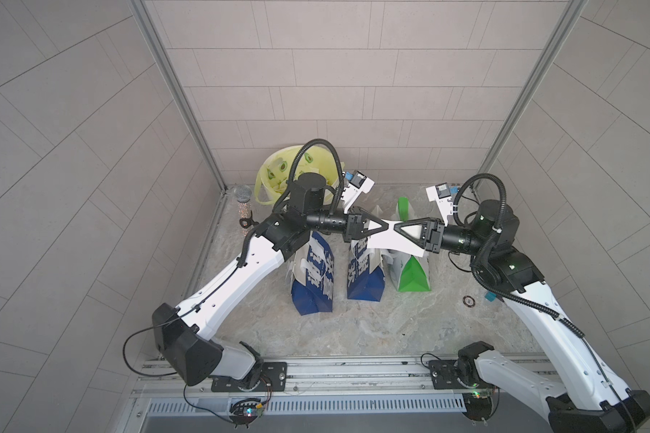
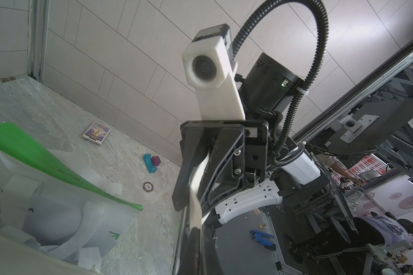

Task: Shred takeout receipts and throw away
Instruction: Shred the takeout receipt.

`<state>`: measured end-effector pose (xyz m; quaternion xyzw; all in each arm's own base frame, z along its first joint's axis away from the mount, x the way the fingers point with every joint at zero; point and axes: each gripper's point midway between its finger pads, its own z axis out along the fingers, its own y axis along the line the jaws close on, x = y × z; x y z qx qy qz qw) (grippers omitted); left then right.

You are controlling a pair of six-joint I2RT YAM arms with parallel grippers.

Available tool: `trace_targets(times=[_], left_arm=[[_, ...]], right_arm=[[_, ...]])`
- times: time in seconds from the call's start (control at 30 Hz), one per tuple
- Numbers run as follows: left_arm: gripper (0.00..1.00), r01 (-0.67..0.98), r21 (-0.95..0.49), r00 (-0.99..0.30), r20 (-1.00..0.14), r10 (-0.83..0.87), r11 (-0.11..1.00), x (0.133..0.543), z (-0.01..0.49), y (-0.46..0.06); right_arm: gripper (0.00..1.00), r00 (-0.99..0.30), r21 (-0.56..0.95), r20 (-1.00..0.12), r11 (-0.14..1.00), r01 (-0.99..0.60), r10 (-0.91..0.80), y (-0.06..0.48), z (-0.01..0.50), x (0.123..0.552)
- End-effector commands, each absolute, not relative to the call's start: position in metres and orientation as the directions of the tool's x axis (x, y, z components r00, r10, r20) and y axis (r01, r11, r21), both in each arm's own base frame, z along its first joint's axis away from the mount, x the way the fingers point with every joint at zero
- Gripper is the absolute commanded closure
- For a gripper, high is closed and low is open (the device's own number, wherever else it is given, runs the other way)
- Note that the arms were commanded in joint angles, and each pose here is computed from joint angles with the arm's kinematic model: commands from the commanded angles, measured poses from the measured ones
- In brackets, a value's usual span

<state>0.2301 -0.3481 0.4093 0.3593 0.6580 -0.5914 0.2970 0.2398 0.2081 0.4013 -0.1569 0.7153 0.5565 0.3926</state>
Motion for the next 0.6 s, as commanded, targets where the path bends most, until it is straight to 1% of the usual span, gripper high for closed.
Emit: trace_targets(times=[0.0,0.03,0.07,0.13,0.2,0.3,0.33,0.37,0.43,0.57], left_arm=[[0.98,0.838,-0.545,-0.544,-0.833,0.099,0.018,0.230,0.425,-0.348],[0.87,0.833,-0.553,-0.553,-0.828,0.093,0.029,0.233,0.425,-0.349],[0.81,0.825,-0.564,-0.564,-0.821,0.086,0.033,0.235,0.426,-0.350],[0.78,0.813,-0.581,-0.581,-0.810,0.075,0.033,0.237,0.428,-0.351],[0.81,0.799,-0.599,-0.601,-0.797,0.062,0.045,0.241,0.428,-0.353],[0.82,0.788,-0.614,-0.616,-0.786,0.047,0.054,0.245,0.429,-0.354],[0.84,0.784,-0.618,-0.620,-0.783,0.042,0.060,0.247,0.429,-0.354],[0.87,0.782,-0.620,-0.623,-0.782,0.038,0.066,0.248,0.429,-0.354],[1.00,0.775,-0.626,-0.630,-0.776,0.027,0.080,0.251,0.429,-0.354],[1.00,0.737,-0.666,-0.670,-0.742,0.002,0.115,0.260,0.426,-0.356]], right_arm=[[0.99,-0.587,0.627,-0.778,0.317,-0.712,0.222,0.207,0.416,0.231],[1.00,-0.579,0.619,-0.785,0.323,-0.716,0.222,0.207,0.416,0.230],[1.00,-0.573,0.613,-0.789,0.333,-0.716,0.221,0.206,0.416,0.231],[1.00,-0.562,0.600,-0.799,0.351,-0.719,0.215,0.205,0.414,0.231],[1.00,-0.555,0.592,-0.805,0.359,-0.721,0.212,0.204,0.413,0.231],[1.00,-0.557,0.590,-0.806,0.358,-0.724,0.202,0.207,0.412,0.231],[1.00,-0.556,0.588,-0.807,0.357,-0.726,0.198,0.207,0.411,0.230],[1.00,-0.556,0.586,-0.808,0.356,-0.728,0.195,0.208,0.411,0.230],[1.00,-0.552,0.579,-0.813,0.361,-0.731,0.187,0.209,0.410,0.229],[1.00,-0.513,0.532,-0.843,0.394,-0.749,0.164,0.207,0.413,0.228]])
